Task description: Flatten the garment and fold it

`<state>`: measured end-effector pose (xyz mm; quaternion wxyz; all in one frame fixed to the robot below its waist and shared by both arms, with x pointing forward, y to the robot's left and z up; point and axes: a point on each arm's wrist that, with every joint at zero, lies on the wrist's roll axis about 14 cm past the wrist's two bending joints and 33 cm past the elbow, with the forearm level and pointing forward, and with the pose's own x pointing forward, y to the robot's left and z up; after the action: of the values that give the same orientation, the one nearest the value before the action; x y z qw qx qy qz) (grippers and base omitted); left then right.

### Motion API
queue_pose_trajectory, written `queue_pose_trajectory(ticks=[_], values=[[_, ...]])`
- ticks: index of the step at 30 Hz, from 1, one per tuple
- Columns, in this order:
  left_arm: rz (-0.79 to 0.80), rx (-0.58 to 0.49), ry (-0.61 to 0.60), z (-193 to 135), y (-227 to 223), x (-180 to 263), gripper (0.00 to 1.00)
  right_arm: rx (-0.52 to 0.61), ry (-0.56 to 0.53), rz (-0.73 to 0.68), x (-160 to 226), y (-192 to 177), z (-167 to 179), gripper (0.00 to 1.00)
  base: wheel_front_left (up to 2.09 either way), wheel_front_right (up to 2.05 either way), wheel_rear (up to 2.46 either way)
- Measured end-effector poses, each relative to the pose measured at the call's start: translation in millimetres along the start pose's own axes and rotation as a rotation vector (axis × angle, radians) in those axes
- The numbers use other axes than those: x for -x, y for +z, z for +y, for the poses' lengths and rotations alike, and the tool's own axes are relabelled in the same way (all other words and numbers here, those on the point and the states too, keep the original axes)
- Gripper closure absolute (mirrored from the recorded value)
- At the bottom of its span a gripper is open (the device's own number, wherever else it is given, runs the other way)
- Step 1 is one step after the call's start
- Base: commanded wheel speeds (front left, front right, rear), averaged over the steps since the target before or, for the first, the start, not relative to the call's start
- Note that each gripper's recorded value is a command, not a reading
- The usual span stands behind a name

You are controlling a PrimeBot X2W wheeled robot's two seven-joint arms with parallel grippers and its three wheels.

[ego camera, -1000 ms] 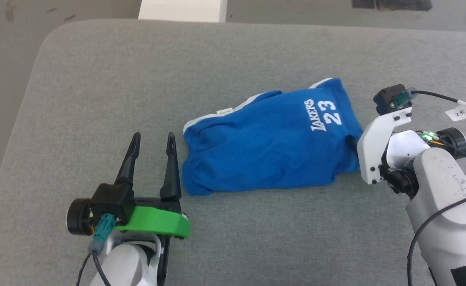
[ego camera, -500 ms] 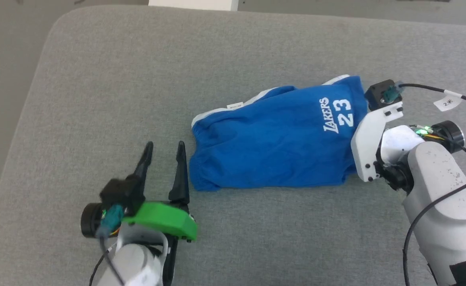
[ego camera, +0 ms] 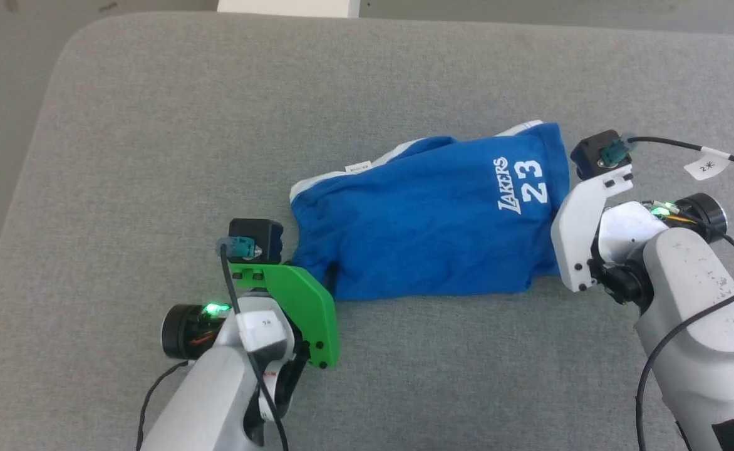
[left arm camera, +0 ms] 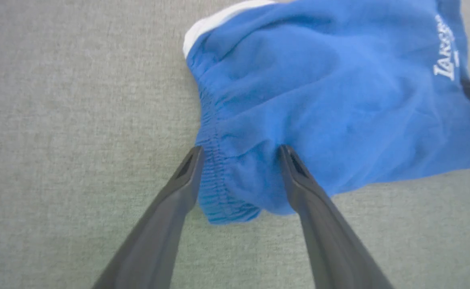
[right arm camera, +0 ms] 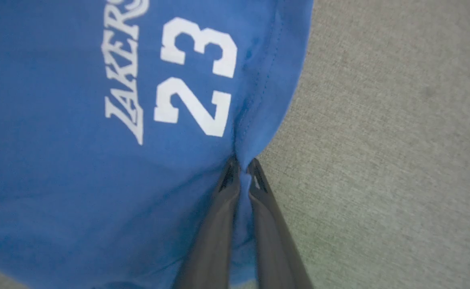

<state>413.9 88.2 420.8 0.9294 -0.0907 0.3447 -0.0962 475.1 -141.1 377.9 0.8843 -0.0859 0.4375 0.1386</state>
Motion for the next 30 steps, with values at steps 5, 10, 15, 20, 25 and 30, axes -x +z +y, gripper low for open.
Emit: queue_pose_trajectory(ticks=[5, 10, 15, 20, 25, 30], values=[[0.109, 0.003, 0.038, 11.1, -22.4, -17.9, 0.0, -0.006, 0.008, -0.002, -2.0, -1.5, -0.6, 1.0, 0.0, 0.0, 0.0], [0.16, 0.015, 0.015, 6.8, -29.2, -29.9, 1.0, -0.013, 0.011, -0.008, -1.7, -3.0, -2.6, 1.0, 0.0, 0.0, 0.0], [0.149, 0.041, -0.017, 1.3, -27.8, -32.9, 1.0, -0.018, 0.014, -0.017, 0.5, -2.6, -3.9, 1.0, 0.0, 0.0, 0.0], [0.106, 0.09, -0.058, -2.6, -16.6, -26.0, 1.0, -0.052, 0.026, -0.037, 8.0, -3.3, -5.5, 1.0, 0.0, 0.0, 0.0], [0.084, 0.126, -0.068, 1.4, -10.6, -9.0, 1.0, -0.087, 0.055, -0.07, 24.4, -9.8, 1.2, 1.0, 0.0, 0.0, 0.0], [0.07, 0.139, -0.077, 6.2, -7.6, 16.9, 1.0, -0.1, 0.064, -0.09, 51.2, -26.4, 5.3, 1.0, 0.0, 0.0, 0.0]])
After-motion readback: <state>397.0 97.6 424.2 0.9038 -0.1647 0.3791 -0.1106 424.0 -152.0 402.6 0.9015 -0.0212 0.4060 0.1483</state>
